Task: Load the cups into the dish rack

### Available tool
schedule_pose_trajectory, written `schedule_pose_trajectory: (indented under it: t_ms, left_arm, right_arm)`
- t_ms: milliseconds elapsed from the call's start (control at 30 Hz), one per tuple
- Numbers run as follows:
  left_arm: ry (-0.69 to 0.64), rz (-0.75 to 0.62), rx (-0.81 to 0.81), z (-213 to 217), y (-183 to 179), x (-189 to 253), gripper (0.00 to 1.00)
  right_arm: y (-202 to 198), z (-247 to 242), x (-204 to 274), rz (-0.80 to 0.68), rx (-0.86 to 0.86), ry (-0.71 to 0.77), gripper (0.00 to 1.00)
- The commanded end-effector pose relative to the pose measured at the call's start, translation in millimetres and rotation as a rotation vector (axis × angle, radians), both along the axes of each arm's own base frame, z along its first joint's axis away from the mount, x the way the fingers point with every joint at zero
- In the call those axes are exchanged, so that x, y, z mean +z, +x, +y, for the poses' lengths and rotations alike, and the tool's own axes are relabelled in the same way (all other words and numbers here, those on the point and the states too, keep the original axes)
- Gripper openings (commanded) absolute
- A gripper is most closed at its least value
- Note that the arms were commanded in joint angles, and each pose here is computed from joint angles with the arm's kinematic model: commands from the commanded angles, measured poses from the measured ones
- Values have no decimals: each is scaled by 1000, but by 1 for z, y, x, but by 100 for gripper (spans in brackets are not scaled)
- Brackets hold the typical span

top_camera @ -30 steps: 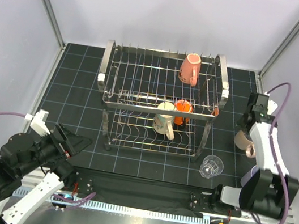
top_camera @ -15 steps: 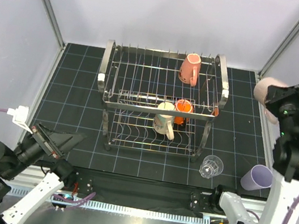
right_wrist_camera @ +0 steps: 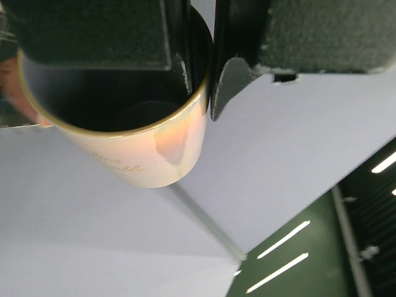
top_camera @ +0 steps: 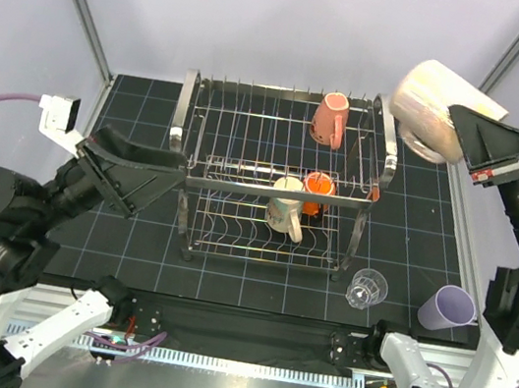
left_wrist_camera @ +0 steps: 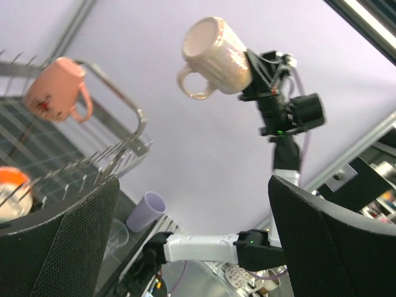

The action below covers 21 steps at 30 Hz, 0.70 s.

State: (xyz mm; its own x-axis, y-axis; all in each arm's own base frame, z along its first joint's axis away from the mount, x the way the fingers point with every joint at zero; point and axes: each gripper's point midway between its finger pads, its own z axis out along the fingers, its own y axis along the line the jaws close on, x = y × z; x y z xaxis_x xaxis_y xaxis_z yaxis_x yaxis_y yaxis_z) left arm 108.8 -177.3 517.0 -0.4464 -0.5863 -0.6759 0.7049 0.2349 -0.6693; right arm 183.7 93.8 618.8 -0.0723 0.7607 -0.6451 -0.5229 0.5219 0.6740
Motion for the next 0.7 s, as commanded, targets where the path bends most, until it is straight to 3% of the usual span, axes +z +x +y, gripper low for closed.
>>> schedule_pose_trajectory:
  t_ms: [0,133,333,533,667]
  left_arm:
    - [-86,-206,-131,-17,-9,38,100]
    - [-121,-349,-164,-28,1,53,100]
    - [-22,-483,-236,-59,13,52,100]
    - [15,-528,-266,-93,14,38,100]
    - [77,-536,-226,-118,19,22,100]
  right_arm:
    - [-49,36,47,-175,376,148,4]
    - [-75,43,57,-159,566,282,4]
    - [-82,55,52,-48,768,336,4]
    - [-78,77,35,68,927,371,4]
    - [-72,90,28,103,938,377,4]
